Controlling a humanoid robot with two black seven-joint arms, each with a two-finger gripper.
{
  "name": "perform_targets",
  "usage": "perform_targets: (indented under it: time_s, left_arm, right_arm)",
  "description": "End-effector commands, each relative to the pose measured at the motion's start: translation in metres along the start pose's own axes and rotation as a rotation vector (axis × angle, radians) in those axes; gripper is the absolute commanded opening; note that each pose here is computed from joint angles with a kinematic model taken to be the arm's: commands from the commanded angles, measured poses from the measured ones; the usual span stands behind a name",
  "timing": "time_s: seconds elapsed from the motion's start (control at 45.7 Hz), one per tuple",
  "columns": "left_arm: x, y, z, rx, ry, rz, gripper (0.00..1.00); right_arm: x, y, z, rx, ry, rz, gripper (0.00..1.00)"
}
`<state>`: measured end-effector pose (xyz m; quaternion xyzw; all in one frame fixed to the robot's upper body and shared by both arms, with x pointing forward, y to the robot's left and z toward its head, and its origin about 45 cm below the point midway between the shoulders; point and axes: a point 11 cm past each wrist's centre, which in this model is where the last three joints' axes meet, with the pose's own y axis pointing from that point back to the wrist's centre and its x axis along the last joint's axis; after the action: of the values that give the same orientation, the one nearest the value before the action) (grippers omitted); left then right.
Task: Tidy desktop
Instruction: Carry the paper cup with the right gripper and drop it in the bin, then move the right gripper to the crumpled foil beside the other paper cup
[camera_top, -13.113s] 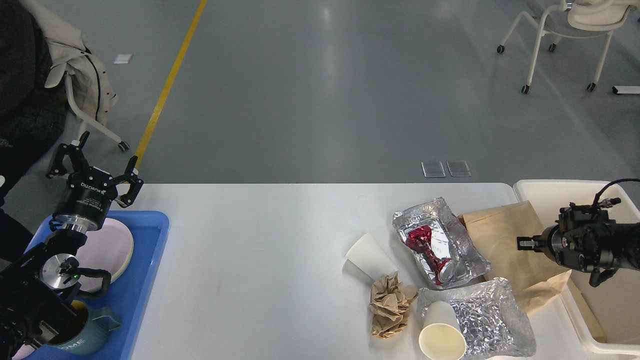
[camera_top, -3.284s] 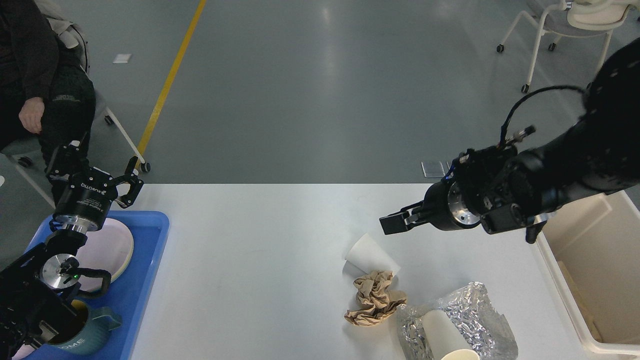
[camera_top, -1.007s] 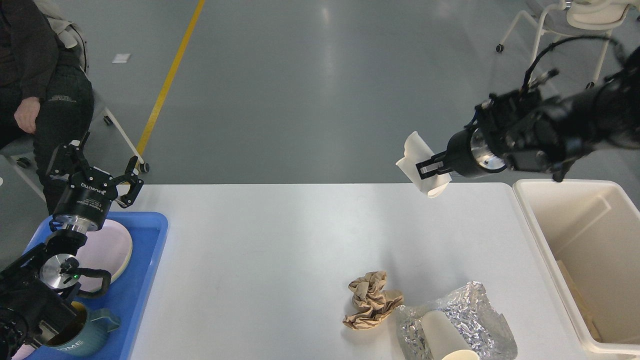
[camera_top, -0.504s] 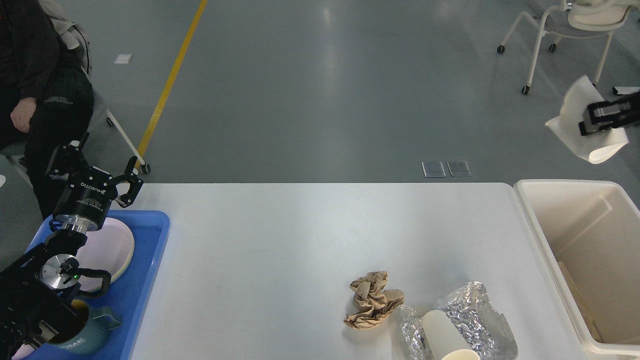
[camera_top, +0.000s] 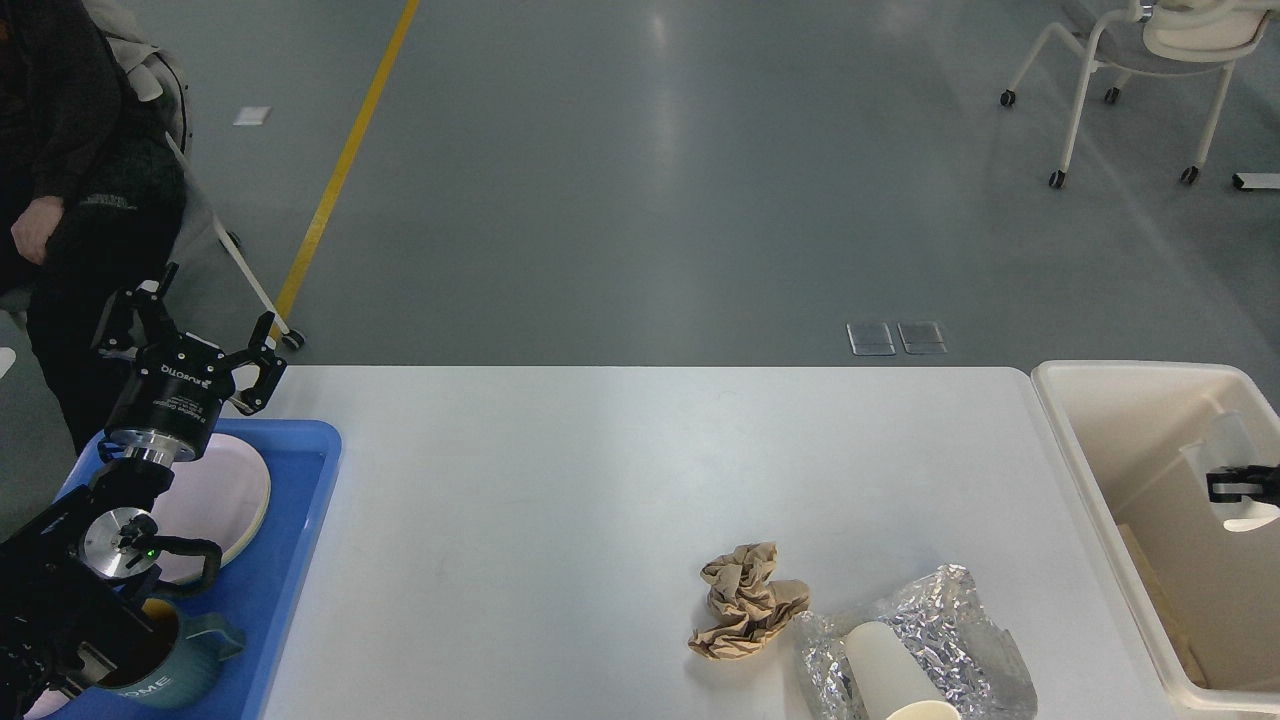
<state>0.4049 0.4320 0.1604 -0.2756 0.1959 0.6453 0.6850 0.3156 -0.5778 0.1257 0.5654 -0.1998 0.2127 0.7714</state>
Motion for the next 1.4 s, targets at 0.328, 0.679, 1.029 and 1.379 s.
perform_targets:
  time_s: [0.328, 0.679, 1.029, 1.379]
  left_arm:
    - [0.000, 0.000, 0.000, -0.001, 0.000, 0.000, 1.00]
    - [0.000, 0.000, 0.000, -0.001, 0.000, 0.000, 1.00]
    - [0.000, 0.000, 0.000, -0.001, 0.000, 0.000, 1.00]
    - [0.000, 0.000, 0.000, -0.001, 0.000, 0.000, 1.00]
  right_arm:
    - [-0.014, -0.009, -0.007, -0.003, -0.043, 0.011, 1.00]
    - [0.199, 0.143, -0.058, 0.212, -0.081, -0.042, 1.00]
    - [0.223, 0.338, -0.195, 0.544, 0.048, -0.245, 1.00]
    - [0.192, 0.330, -0.199, 0.610, 0.017, -0.298, 1.00]
